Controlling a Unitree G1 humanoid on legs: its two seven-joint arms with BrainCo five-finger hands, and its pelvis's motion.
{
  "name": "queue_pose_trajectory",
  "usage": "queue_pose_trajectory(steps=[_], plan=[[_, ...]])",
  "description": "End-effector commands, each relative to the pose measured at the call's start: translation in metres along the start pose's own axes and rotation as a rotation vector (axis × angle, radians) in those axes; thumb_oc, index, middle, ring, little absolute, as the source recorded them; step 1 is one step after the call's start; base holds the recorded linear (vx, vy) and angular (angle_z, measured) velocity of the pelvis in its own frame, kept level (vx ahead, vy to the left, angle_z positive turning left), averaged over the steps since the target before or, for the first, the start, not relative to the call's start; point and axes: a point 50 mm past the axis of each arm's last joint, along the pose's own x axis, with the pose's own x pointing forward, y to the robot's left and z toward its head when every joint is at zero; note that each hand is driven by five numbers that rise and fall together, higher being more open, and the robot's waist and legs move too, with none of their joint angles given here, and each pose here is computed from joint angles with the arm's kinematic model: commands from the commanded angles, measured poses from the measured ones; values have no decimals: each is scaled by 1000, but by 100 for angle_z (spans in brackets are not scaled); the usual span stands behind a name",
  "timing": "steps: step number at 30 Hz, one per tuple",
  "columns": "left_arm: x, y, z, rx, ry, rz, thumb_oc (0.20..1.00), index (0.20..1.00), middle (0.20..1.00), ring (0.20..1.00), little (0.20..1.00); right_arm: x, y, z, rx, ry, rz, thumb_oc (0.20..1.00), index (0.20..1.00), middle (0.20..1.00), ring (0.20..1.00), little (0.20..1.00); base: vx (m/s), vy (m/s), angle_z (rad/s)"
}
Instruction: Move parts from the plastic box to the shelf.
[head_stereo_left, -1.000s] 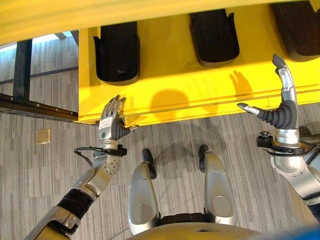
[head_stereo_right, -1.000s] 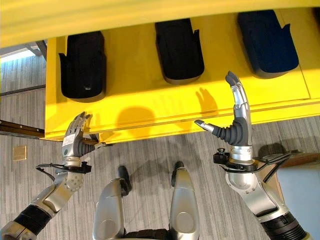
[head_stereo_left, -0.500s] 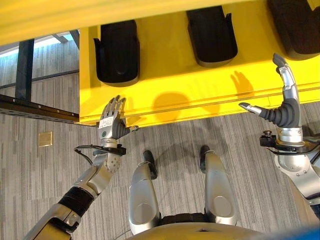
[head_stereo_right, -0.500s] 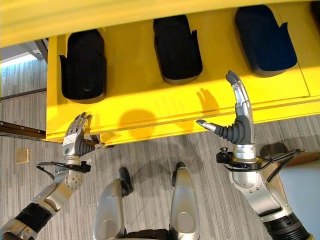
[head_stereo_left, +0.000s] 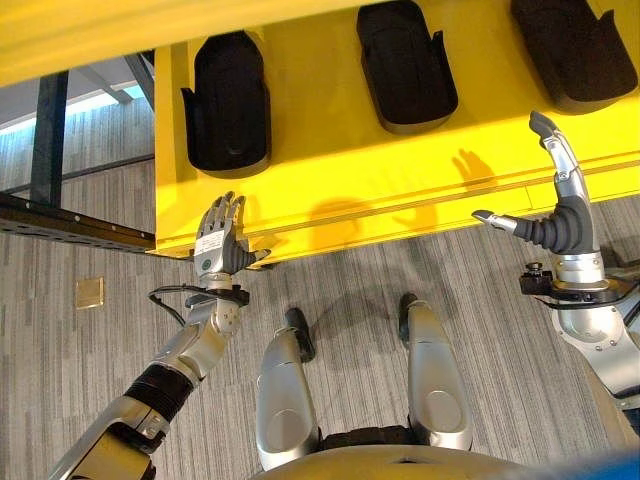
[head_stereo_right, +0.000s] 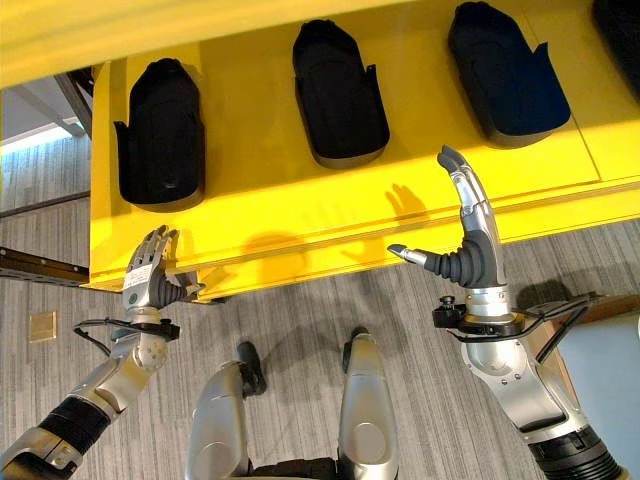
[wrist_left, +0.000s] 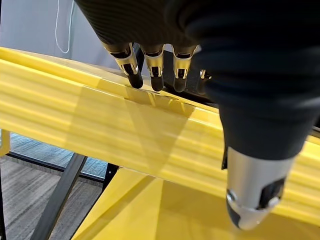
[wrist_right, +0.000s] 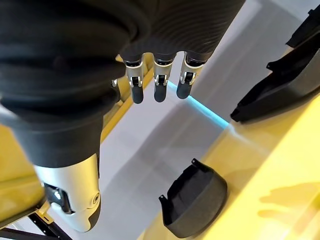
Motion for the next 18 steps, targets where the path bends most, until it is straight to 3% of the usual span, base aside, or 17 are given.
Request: queue_pose_trajectory(steps=[1, 18], plan=[[-12, -8, -22, 60, 94, -63, 1000, 1000, 1000, 1000, 1000, 4, -5, 9, 51, -39, -40, 1000, 1000, 1000, 1000, 1000, 0, 0, 0], [4, 6, -14, 86, 63, -21, 1000, 1000, 1000, 1000, 1000, 2, -5, 7, 57, -13, 34, 1000, 1000, 1000, 1000, 1000, 18, 15, -3]])
